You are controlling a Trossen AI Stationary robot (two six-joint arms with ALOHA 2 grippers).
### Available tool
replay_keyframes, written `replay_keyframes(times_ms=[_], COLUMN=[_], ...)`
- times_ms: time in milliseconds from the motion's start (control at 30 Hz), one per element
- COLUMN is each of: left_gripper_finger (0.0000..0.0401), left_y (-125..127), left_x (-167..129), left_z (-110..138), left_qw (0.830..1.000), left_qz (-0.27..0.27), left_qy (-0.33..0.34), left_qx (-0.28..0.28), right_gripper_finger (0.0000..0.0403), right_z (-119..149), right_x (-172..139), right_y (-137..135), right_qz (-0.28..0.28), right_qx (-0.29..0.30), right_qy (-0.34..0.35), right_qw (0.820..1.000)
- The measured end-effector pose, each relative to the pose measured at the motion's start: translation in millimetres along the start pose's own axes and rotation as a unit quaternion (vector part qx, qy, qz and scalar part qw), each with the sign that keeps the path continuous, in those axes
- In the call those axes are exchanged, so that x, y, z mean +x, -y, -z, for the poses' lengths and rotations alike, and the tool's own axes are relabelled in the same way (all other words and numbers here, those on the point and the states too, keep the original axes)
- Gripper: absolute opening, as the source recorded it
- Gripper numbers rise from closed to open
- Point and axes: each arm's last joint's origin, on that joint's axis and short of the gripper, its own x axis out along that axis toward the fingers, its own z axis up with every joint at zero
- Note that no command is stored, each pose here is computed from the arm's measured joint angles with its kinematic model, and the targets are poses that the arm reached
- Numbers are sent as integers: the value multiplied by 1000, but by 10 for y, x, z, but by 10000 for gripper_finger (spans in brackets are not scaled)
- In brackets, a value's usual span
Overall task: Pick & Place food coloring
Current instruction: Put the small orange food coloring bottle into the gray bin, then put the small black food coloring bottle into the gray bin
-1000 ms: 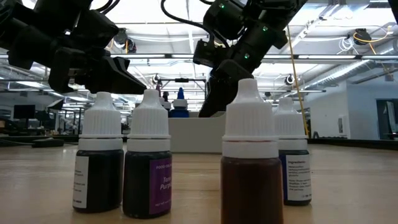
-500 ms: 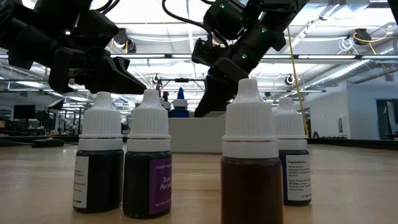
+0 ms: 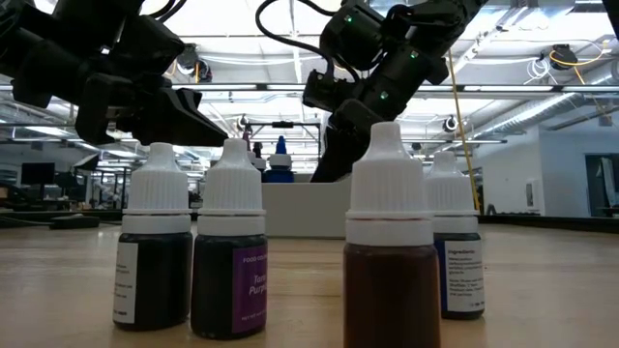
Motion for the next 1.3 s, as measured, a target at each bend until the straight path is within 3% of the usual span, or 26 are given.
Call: replay_keyframes(times_ms=[800, 1300], left_gripper_finger=[42, 42], left_y=[0, 0], left_x=[0, 0], left_z=[1, 0], left_qw=[1000, 1000], left_qz=[0, 0], left_qy=[0, 0], left_qx=[11, 10], right_gripper_finger=[58, 139], right_z=[91, 40], right_x=[199, 152], right_y=[54, 56], right_qz=[-7, -10], right_qx=[8, 4], right_qy=[-14, 6], right_qw=[1000, 1000])
